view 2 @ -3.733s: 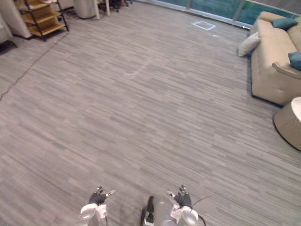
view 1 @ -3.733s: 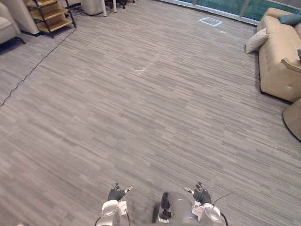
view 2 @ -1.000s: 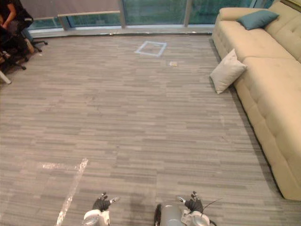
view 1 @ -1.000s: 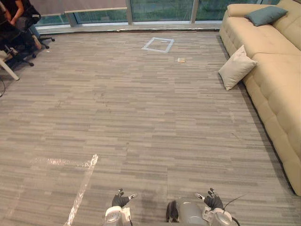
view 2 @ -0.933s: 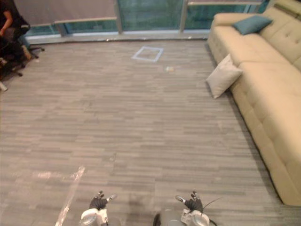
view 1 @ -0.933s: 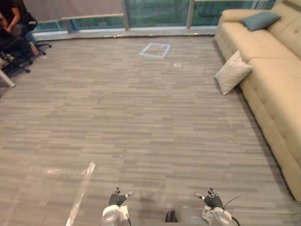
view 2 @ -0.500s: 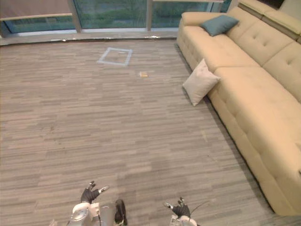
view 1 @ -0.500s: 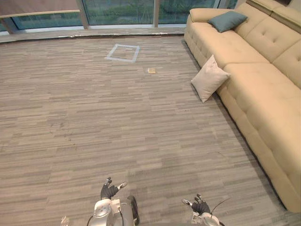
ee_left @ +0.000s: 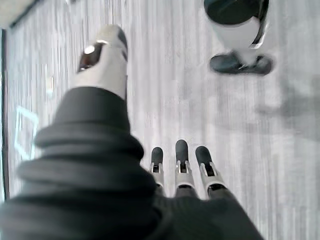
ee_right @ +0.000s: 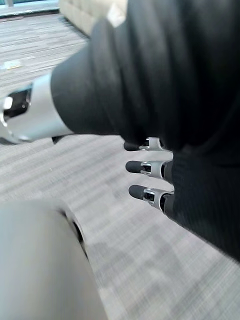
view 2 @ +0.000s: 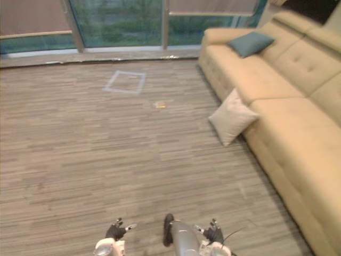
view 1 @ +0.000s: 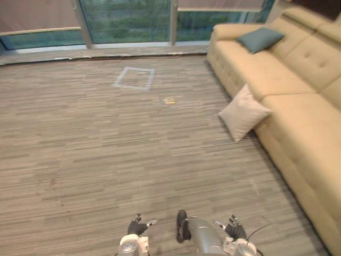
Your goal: Pick up cushions and gather them together orderly.
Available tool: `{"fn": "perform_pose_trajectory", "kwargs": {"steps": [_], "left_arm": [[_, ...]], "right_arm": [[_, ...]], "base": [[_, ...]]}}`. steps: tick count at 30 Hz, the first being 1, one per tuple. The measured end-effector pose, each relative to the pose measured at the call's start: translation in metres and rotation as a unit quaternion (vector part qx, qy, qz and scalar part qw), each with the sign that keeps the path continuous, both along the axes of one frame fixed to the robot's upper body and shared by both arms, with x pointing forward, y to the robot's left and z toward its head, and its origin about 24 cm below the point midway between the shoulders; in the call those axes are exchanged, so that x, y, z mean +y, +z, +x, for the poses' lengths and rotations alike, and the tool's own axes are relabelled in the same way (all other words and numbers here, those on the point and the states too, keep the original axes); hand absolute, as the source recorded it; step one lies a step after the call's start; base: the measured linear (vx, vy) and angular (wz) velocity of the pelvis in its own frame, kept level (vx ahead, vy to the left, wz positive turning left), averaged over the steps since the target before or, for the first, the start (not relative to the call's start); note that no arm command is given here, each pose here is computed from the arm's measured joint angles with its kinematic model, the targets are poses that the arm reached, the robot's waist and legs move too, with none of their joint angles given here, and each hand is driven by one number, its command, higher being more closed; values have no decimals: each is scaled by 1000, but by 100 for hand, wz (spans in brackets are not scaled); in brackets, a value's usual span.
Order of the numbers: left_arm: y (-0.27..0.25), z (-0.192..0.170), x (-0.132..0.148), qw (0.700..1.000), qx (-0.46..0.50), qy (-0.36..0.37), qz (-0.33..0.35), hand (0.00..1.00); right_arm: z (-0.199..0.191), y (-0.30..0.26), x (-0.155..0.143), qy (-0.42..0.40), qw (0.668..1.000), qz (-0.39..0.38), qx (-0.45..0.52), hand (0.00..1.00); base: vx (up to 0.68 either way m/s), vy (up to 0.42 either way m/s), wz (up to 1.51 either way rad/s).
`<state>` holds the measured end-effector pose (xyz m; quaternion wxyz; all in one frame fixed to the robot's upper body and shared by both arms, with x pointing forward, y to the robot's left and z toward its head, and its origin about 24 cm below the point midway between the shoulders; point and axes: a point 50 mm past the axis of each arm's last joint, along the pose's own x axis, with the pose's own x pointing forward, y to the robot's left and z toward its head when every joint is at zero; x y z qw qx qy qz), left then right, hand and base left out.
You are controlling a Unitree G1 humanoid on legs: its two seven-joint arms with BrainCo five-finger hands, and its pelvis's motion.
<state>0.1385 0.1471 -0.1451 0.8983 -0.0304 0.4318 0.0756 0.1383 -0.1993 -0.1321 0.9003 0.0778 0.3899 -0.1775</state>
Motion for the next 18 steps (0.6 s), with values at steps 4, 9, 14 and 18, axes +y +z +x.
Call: {"fn": "perform_pose_trajectory", "kwargs": {"steps": [4,9,14,18], "left_arm": [[2,0,14,999,-10,40,4,0],[11,7,18,998,-46,51,8,0],[14,10,25,996,-59,69,13,0],[14,6,35,996,-53,70,27,0]], "right_arm": [[2,-1,6,10,1000,7,5,0],[0,-4,17,31,999,15,14,0],[-3,-5,22,27,999,17,20,0],[-14,-10,34,26,998,34,35,0]], "base": [[519,-163,-27],[428,-16,-70],[512,208,-81],[757,411,-85]]}}
